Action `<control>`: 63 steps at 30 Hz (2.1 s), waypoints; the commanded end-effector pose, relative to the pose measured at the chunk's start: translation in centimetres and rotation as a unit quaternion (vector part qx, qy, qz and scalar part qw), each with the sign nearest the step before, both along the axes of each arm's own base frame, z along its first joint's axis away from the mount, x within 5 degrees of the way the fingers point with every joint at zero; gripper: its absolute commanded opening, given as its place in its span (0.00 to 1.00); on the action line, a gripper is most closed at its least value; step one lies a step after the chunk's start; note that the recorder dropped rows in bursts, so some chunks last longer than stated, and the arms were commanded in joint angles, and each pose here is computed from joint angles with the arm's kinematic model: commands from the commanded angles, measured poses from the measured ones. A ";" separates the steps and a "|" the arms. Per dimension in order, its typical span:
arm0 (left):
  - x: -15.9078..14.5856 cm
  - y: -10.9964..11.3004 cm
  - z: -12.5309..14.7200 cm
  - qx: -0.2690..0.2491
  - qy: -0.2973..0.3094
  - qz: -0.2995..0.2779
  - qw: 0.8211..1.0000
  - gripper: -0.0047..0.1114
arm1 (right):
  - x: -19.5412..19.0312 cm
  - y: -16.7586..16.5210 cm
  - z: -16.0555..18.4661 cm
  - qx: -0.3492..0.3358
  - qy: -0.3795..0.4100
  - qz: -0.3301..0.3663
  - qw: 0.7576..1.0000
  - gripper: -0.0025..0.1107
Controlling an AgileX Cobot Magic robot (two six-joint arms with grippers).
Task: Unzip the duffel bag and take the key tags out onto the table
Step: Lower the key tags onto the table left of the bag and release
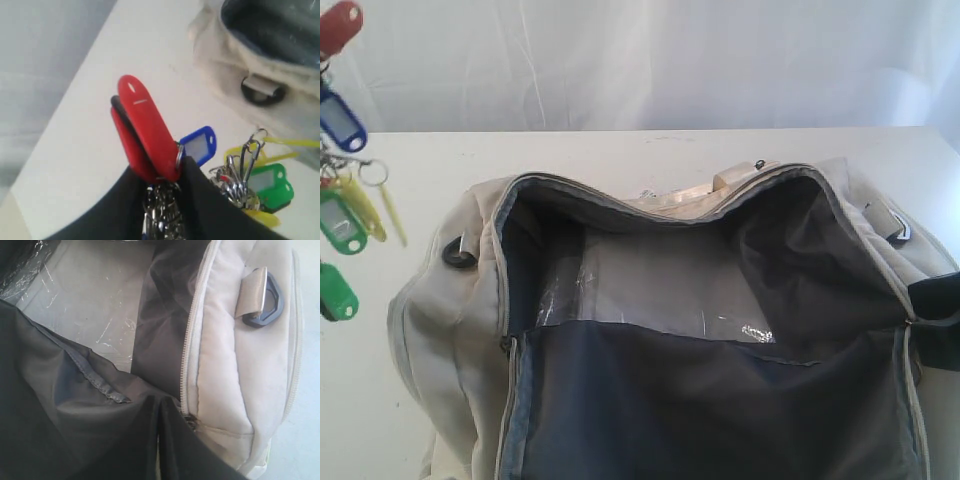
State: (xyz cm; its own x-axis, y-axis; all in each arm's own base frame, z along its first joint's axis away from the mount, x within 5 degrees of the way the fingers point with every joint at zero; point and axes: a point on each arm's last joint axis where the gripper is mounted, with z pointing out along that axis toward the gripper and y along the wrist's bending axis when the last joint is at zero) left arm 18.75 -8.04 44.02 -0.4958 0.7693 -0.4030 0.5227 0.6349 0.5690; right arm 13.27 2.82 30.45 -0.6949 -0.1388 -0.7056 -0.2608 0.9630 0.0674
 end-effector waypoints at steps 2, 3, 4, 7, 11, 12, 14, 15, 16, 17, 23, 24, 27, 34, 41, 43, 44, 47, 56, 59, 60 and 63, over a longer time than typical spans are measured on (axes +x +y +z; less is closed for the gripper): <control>0.1 3.0 -4.6 0.010 0.122 0.085 0.989 0.04 | -0.1 0.1 0.0 0.001 -0.002 0.004 1.000 0.02; 0.2 3.5 -5.8 0.005 0.146 0.100 0.984 0.04 | -0.1 0.1 0.0 0.001 -0.002 0.004 1.000 0.02; 0.6 4.1 -7.5 -0.009 0.161 0.114 0.980 0.04 | -0.1 0.1 0.0 0.001 -0.002 0.004 1.000 0.02; 1.5 4.9 -11.1 -0.052 0.177 0.133 0.974 0.04 | -0.1 0.1 0.0 0.001 -0.002 0.004 1.000 0.02; 3.3 4.2 -15.7 -0.131 0.177 0.130 0.967 0.04 | -0.1 0.1 0.0 0.001 -0.002 0.004 1.000 0.02; 3.8 3.9 -16.3 -0.143 0.171 0.128 0.966 0.04 | -0.1 0.1 0.0 0.000 -0.003 0.003 1.000 0.02; 5.0 3.5 -17.7 -0.163 0.159 0.129 0.965 0.04 | -0.1 0.1 0.0 0.001 -0.004 0.003 1.000 0.02; 5.8 3.4 -18.5 -0.169 0.155 0.135 0.964 0.04 | -0.1 0.1 0.0 0.001 -0.005 0.003 1.000 0.02; 6.3 3.3 -19.1 -0.170 0.156 0.137 0.963 0.04 | -0.1 0.1 0.0 0.001 -0.005 0.003 1.000 0.02; 7.0 3.1 -19.9 -0.172 0.160 0.142 0.962 0.04 | -0.1 0.1 0.0 0.002 -0.005 0.003 1.000 0.02; 10.4 3.7 -24.3 -0.215 0.150 0.218 0.940 0.04 | 0.0 0.1 0.0 0.002 -0.008 0.002 1.000 0.02; 10.9 4.2 -25.1 -0.221 0.151 0.237 0.934 0.04 | 0.0 0.1 0.1 0.002 -0.009 0.002 1.000 0.02; 11.5 4.8 -27.0 -0.216 0.168 0.252 0.928 0.04 | 0.0 0.1 0.1 0.003 -0.009 0.002 1.000 0.02; 11.8 4.8 -27.2 -0.219 0.162 0.251 0.929 0.32 | 0.0 0.1 0.1 0.003 -0.010 0.002 1.000 0.02; 11.9 4.9 -25.9 -0.197 0.209 0.268 0.920 0.62 | 0.0 0.1 0.1 0.003 -0.010 0.002 1.000 0.02; 12.2 4.9 -24.9 -0.187 0.226 0.273 0.916 0.62 | 0.0 0.1 0.1 0.003 -0.010 0.002 1.000 0.02; 12.4 4.9 -24.2 -0.182 0.235 0.276 0.914 0.62 | 0.0 0.1 0.1 0.003 -0.010 0.002 1.000 0.02; 12.7 4.9 -21.9 -0.170 0.248 0.270 0.915 0.62 | 0.0 0.1 0.1 0.003 -0.010 0.002 1.000 0.02; 10.0 5.0 -15.2 -0.161 0.254 0.223 0.927 0.62 | 0.0 0.1 0.1 0.003 -0.010 0.002 1.000 0.02; 8.1 4.2 -13.2 -0.200 0.262 0.181 0.927 0.61 | 0.0 0.1 0.1 0.003 -0.010 0.002 1.000 0.02; 7.4 3.9 -12.3 -0.221 0.260 0.164 0.926 0.60 | 0.0 0.1 0.1 0.003 -0.010 0.002 1.000 0.02; 4.9 2.8 -9.8 -0.280 0.254 0.107 0.920 0.52 | 0.0 0.1 0.1 0.003 -0.010 0.002 1.000 0.02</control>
State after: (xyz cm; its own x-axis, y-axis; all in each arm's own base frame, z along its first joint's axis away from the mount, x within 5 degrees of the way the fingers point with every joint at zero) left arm 26.03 -4.37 31.86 -0.8827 0.3564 -0.3064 0.3938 0.9166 -0.0683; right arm 13.32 2.84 30.50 -0.6900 -0.1344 -0.7112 -0.2596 0.9632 0.0698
